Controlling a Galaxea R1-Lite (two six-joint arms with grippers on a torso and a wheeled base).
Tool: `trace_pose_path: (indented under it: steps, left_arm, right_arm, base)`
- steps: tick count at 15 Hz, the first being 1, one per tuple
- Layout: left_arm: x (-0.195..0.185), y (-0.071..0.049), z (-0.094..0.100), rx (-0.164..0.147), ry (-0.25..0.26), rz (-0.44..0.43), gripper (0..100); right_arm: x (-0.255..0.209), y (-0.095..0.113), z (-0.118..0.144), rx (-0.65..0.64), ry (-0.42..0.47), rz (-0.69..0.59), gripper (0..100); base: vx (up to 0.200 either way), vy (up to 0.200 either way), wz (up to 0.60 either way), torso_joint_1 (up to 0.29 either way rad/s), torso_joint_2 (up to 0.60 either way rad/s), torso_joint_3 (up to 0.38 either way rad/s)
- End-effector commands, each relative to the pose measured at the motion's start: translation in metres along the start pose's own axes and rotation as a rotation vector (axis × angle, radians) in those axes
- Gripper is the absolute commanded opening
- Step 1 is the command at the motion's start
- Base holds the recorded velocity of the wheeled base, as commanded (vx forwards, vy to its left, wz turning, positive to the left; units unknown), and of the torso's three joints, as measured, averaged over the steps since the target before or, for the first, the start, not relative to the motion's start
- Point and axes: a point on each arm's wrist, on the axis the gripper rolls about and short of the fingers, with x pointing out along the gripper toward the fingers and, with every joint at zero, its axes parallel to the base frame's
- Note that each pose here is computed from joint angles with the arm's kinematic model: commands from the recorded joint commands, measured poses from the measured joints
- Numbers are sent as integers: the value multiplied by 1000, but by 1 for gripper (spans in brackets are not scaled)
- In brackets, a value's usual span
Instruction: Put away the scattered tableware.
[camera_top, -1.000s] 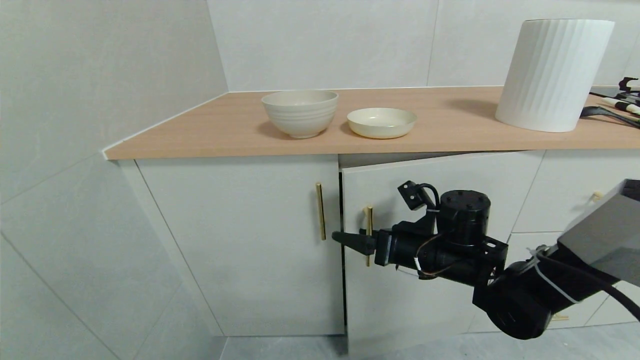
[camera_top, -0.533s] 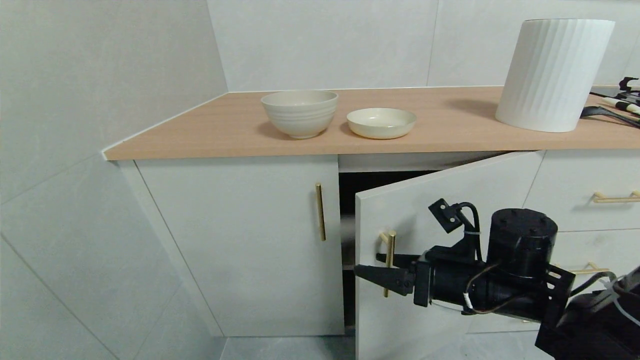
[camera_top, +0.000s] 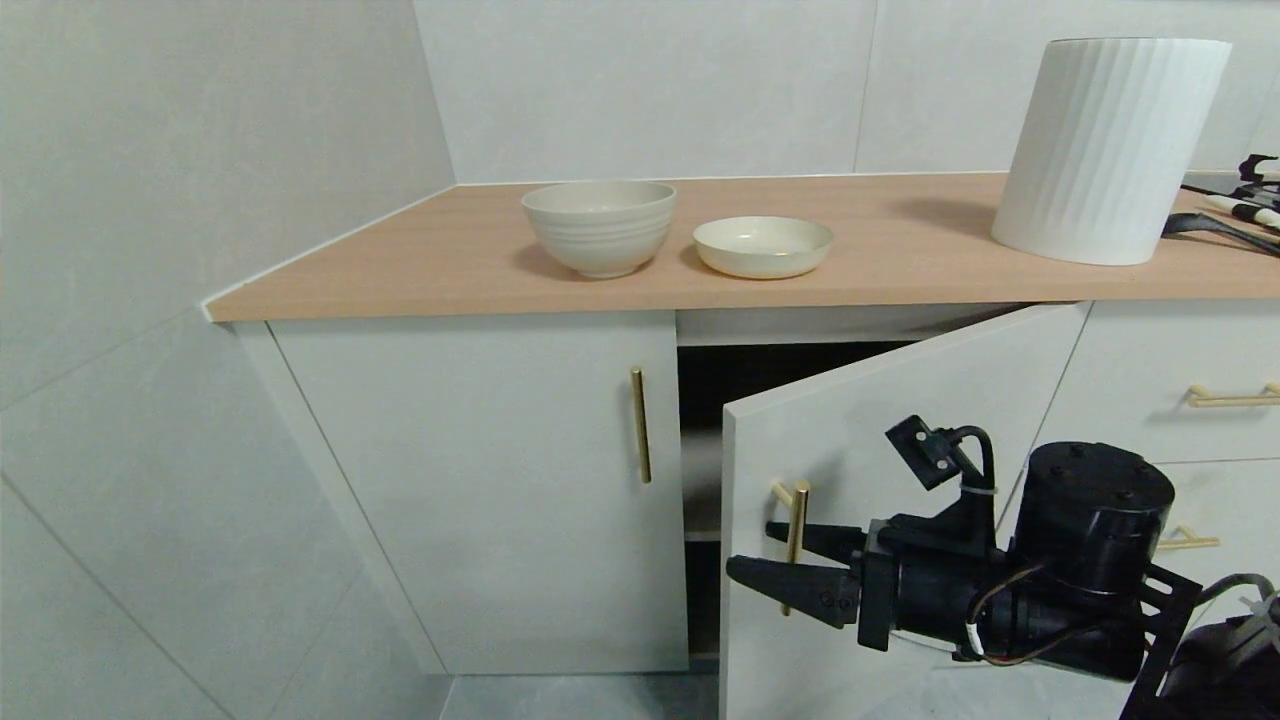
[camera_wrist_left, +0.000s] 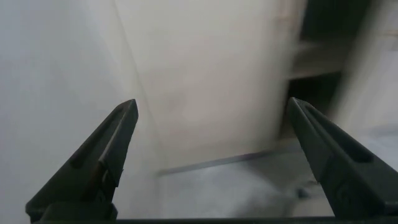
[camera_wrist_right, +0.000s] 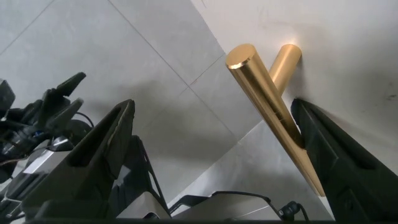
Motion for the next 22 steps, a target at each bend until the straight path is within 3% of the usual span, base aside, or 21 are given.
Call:
trace_pose_path:
  steps: [1, 3, 6, 7, 8, 10, 13, 15, 17, 20, 22]
  left_arm:
    - [-4, -2, 15, 11, -41, -134, 100]
    - [4, -2, 49, -24, 23, -343, 100]
    - [46, 8, 98, -91, 152, -471, 100]
    - [46, 8, 98, -91, 152, -471, 100]
    - [84, 14, 120, -105, 188, -546, 100]
    - [137, 14, 130, -113, 222, -616, 100]
    - [190, 6, 115, -160, 311, -666, 100]
    - [203, 2, 103, -170, 372, -677, 100]
    - [224, 1, 95, -174, 399, -651, 100]
    - [247, -12, 64, -188, 484, -694, 100]
    - [251, -19, 53, -186, 492, -720, 100]
  right_arm:
    - [0, 0, 0, 2, 2, 1, 100]
    - [0, 0, 0, 2, 3, 1, 100]
    - [0, 0, 0, 2, 3, 1, 100]
    - [0, 0, 0, 2, 3, 1, 100]
    - [0, 0, -1, 2, 3, -1, 100]
    - [0, -1, -1, 4, 5, -2, 100]
    - [1, -2, -3, 9, 13, -6, 100]
    - [2, -4, -5, 11, 18, -9, 100]
    - [3, -5, -6, 12, 23, -10, 100]
    - [3, -5, -6, 12, 21, -11, 100]
    - [3, -5, -6, 10, 21, -11, 100]
  base:
    - [0, 0, 0, 0, 0, 0]
    - [0, 0, 0, 0, 0, 0]
    - [0, 0, 0, 0, 0, 0]
    - [0, 0, 0, 0, 0, 0]
    - [0, 0, 0, 0, 0, 0]
    - [0, 0, 0, 0, 0, 0]
    - [0, 0, 0, 0, 0, 0]
    - [0, 0, 0, 0, 0, 0]
    - [0, 0, 0, 0, 0, 0]
    - [0, 0, 0, 0, 0, 0]
    - [0, 0, 0, 0, 0, 0]
